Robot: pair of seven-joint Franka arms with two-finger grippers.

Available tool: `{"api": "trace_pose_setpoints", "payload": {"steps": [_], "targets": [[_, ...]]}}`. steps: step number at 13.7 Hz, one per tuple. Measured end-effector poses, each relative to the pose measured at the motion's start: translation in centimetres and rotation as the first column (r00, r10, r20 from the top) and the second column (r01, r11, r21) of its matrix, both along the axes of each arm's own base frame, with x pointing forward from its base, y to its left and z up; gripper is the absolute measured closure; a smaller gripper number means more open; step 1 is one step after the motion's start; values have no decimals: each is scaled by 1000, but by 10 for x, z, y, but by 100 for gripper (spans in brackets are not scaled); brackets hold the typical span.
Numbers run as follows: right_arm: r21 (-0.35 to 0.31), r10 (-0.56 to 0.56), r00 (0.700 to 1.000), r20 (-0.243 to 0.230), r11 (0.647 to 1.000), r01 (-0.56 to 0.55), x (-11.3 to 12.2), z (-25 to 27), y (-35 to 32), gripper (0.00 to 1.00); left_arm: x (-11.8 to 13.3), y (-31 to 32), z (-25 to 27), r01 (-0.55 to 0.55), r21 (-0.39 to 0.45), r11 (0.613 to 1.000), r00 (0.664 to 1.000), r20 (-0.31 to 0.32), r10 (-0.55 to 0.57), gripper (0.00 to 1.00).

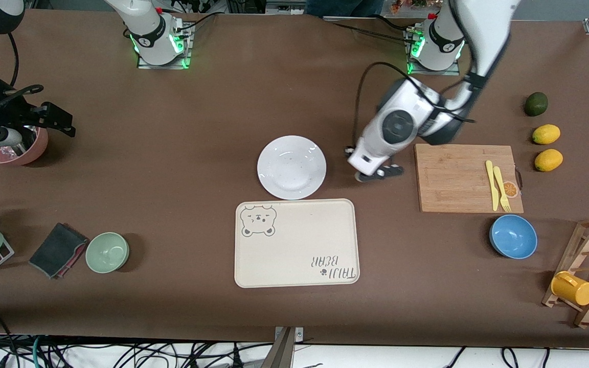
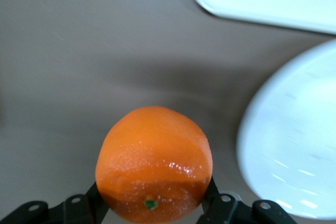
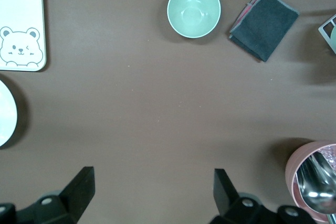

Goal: Place orange and plate with both arms
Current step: 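Carry the orange onto the white plate and release it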

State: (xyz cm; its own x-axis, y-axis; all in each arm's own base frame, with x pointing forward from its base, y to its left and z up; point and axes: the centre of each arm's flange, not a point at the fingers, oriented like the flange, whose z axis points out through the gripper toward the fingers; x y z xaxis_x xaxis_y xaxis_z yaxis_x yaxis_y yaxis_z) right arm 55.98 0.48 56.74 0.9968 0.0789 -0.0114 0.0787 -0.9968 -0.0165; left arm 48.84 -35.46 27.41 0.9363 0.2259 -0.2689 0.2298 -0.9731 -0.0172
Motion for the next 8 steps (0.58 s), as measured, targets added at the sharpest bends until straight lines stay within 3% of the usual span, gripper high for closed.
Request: {"api": "trace_pose_setpoints", "payload": {"steps": [2,8], "targets": [[0,1,1000,-3,1000,-1,1,-1,1,0,-19,-62,3,-52,-12,999,999,2,52,31],[0,2,1000,-6,1000,-2,1,-3,1,0,-33,-156,-50,-182,-95,979,983,-7,182,31]]}}
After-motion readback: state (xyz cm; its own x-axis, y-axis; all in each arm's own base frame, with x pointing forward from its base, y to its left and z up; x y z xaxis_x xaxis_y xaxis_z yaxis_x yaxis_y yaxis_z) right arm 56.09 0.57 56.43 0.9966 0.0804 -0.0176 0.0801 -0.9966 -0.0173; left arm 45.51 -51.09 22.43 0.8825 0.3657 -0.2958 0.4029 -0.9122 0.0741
